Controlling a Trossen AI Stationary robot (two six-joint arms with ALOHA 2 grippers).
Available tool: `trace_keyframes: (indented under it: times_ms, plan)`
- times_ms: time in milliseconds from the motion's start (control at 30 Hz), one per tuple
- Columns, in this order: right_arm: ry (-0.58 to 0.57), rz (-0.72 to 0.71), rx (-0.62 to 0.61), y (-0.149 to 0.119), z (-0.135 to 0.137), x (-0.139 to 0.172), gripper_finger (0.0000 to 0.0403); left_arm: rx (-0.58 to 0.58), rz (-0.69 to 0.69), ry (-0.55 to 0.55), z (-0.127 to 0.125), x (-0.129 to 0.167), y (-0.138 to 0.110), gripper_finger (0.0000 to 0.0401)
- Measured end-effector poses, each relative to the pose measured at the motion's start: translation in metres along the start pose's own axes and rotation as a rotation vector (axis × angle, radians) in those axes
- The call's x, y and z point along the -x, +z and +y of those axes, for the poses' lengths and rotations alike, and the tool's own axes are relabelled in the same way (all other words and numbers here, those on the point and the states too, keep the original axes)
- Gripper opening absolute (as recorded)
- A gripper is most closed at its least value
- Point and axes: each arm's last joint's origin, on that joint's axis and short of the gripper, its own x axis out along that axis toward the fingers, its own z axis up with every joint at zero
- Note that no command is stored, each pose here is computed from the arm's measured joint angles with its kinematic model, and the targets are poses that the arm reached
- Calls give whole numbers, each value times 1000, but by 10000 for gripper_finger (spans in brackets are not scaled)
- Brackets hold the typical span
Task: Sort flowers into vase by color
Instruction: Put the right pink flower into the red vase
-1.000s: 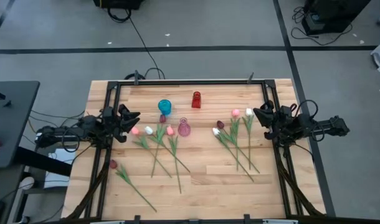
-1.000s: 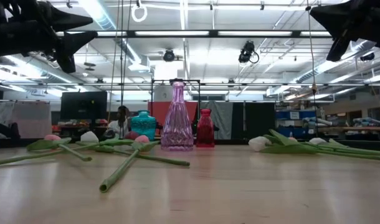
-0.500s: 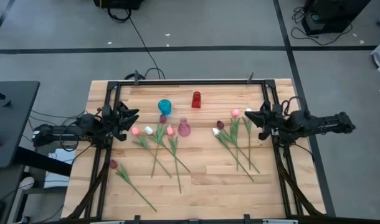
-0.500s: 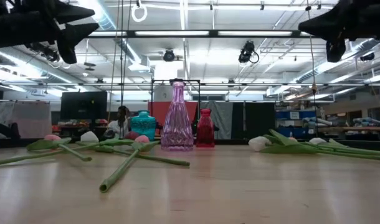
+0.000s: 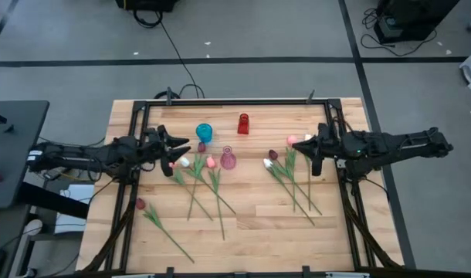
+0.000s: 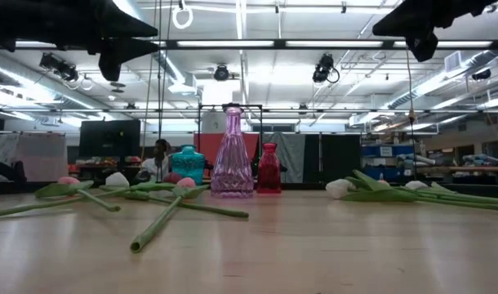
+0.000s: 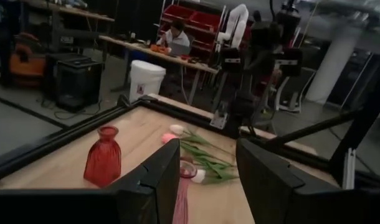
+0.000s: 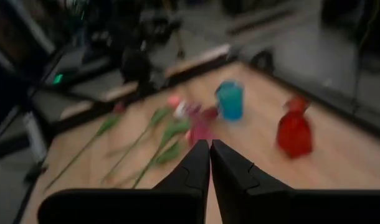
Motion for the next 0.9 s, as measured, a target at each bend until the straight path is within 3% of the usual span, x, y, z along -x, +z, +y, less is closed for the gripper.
trace_keyframes:
  times_ms: [233,333,567,700,900]
  plan:
    - [-86,233,-3,25,13,-12,26,-94,-42,36,-2,-10,0,163]
    - [-122,357,-68,30,17,-16,26,-91,-48,36,-3,-12,0,163]
    - [-317,730,-247,10,16,-28,28,-87,-18,10,-6,-14,-5,163]
    - [-427,856,-207,-3,14,-40,44,-79,10,-8,-10,-18,-11,163]
    - [-569,937,-148,-17,8,-69,104,-140,24,-40,-19,-32,-22,163]
